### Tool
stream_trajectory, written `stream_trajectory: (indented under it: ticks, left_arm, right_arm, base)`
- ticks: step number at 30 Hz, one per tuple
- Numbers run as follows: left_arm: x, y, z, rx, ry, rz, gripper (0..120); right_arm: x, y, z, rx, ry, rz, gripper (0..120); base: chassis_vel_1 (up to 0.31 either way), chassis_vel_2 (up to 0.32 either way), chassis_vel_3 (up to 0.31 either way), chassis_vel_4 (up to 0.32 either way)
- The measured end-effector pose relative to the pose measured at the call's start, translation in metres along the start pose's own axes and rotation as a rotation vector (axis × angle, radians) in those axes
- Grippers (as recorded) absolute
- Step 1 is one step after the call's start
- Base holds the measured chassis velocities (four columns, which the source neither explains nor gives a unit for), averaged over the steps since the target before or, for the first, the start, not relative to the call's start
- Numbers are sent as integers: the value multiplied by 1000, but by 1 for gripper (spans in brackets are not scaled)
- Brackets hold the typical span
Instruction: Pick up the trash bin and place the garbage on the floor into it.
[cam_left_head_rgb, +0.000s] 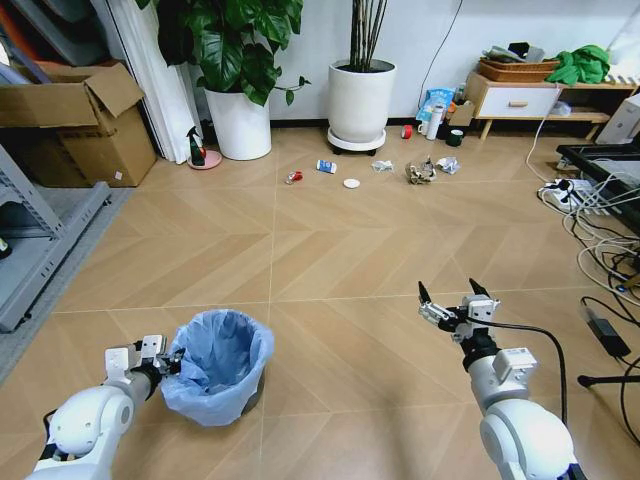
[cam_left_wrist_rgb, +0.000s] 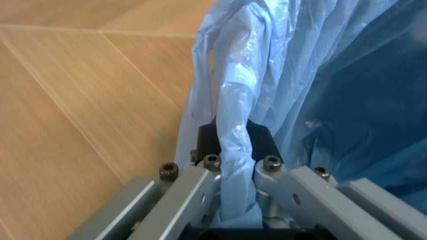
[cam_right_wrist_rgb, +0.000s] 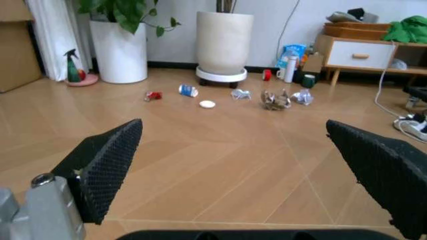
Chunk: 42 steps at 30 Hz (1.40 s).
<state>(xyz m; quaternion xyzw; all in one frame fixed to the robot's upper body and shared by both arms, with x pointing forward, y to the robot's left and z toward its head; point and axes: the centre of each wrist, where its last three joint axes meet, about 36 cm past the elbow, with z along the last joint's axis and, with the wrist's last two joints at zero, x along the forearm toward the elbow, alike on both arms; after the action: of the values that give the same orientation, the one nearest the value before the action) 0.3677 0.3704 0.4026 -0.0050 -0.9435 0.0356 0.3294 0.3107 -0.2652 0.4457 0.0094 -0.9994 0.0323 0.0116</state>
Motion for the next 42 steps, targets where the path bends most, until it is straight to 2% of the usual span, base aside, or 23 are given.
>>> stream_trajectory:
  ticks: [3,5,6,9,10,11,14,18,23,42]
  left_arm:
    - [9,-1,-6,25,-49,-9,0]
    - [21,-3,-12,48,-128,-9,0]
    - [21,-3,-12,48,-128,-9,0]
    - [38,-12,-15,60,-285,-43,0]
    - [41,-15,-14,59,-324,-54,0]
    - [41,-15,-14,59,-324,-54,0]
    - [53,-27,-12,52,-461,-104,0]
    - [61,-40,-9,81,-515,-135,0]
    - [69,-49,-5,102,-527,-139,0]
    - [72,-45,-10,33,-534,-124,0]
  right_arm:
    - [-1,-6,-4,-6,-2,23,100]
    - [-2,-11,-10,-19,6,51,100]
    - [-2,-11,-10,-19,6,51,100]
    - [-2,-15,-16,-24,14,66,100]
    - [-1,-15,-17,-25,17,68,100]
    - [-1,-15,-17,-25,17,68,100]
    - [0,-12,-20,-27,25,62,100]
    - [0,-10,-21,-24,29,54,100]
    - [3,-9,-18,-17,34,50,100]
    - [7,-5,-19,1,27,43,100]
  base:
    - [0,0,0,0]
    - [0,0,0,0]
    - [0,0,0,0]
    - [0,0,0,0]
    - [0,0,0,0]
    - [0,0,0,0]
    - [0,0,0,0]
    - [0,0,0,0]
    - [0,0,0,0]
    - [-15,15,14,-15]
